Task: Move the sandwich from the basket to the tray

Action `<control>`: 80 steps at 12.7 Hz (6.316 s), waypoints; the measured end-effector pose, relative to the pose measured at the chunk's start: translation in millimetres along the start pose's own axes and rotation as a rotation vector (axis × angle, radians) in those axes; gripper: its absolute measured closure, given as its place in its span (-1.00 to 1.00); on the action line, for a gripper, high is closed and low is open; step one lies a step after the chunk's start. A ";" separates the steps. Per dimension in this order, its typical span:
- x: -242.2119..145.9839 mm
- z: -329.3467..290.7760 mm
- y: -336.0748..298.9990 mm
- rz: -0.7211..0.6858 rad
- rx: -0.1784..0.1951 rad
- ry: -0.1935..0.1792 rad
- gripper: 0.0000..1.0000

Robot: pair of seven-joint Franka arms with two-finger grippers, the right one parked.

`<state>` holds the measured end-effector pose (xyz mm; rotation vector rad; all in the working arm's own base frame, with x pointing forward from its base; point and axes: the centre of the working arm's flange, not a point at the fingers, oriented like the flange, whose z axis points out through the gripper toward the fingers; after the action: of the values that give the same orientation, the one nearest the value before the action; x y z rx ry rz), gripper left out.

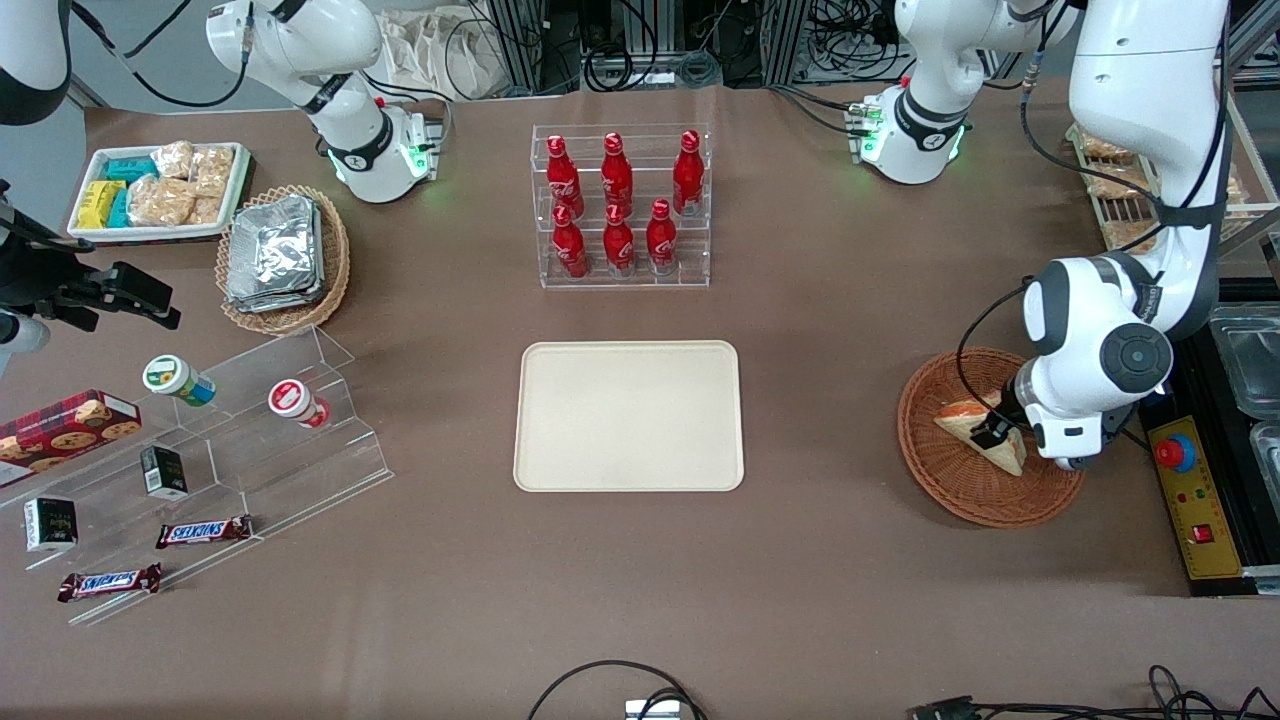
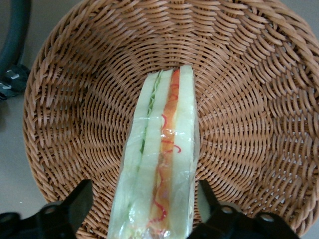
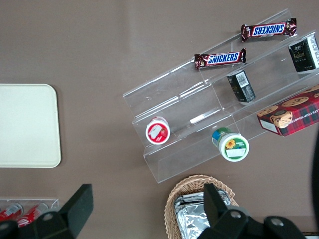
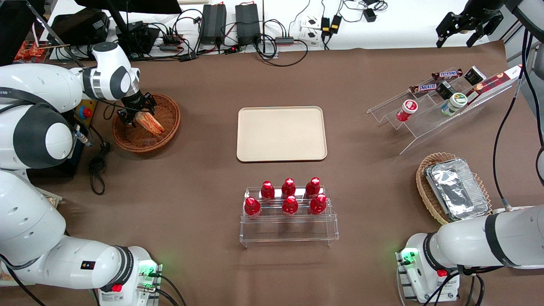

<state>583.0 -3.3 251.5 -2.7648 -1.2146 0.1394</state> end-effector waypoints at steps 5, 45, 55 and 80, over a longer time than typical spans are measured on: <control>-2.4 0.5 2.0 0.030 0.002 -0.001 0.28; -344.2 -20.1 252.1 0.889 0.033 0.053 0.67; -344.8 -13.7 259.1 0.893 -0.011 0.078 -0.99; -74.8 -310.1 -36.1 0.653 -0.092 0.029 -1.00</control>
<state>547.1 -56.4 566.0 -3.1163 -0.2751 0.0987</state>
